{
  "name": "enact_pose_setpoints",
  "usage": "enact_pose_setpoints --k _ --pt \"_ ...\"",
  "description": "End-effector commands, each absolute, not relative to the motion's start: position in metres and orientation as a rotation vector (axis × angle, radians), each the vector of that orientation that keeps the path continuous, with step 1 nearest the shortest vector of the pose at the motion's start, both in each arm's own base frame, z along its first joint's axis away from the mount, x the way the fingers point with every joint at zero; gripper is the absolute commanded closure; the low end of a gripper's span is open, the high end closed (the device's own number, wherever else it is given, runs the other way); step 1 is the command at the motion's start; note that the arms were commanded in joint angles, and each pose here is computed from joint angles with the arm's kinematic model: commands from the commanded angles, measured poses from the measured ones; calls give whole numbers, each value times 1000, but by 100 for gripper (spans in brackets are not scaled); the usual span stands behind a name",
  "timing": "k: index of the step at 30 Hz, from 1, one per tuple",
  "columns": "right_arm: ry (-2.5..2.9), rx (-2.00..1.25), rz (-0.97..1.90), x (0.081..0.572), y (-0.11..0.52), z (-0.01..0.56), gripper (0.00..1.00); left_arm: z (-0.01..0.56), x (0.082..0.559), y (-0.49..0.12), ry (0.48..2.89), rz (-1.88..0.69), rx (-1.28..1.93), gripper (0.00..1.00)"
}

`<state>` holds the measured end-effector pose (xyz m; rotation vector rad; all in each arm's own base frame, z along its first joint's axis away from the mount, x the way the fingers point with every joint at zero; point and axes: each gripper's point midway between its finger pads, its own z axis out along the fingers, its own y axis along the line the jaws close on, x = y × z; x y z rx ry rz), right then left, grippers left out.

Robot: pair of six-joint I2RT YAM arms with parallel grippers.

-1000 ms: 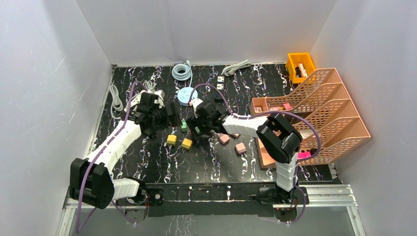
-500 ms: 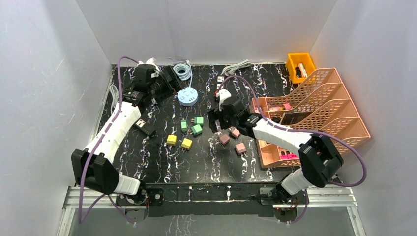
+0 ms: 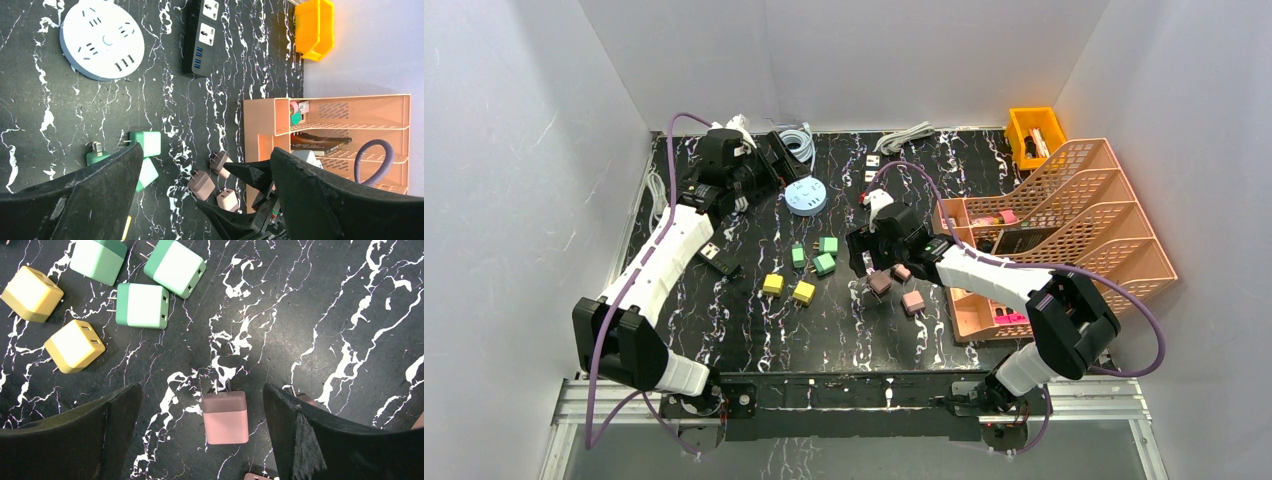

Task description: Pull the plug off the socket

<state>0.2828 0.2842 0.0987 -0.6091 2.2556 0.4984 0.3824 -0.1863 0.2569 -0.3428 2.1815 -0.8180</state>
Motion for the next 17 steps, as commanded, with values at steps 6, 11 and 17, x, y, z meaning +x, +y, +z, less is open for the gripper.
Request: enact_pose_setpoints --k 6,11,17 --pt "2133 -500 589 297 300 138 2 283 377 -191 2107 -851 -266 2" --pt "2116 -433 546 304 292 145 2 291 380 -193 2090 -864 -257 2" --pt "2040 -370 510 309 280 159 2 303 395 -201 2034 -900 -263 2"
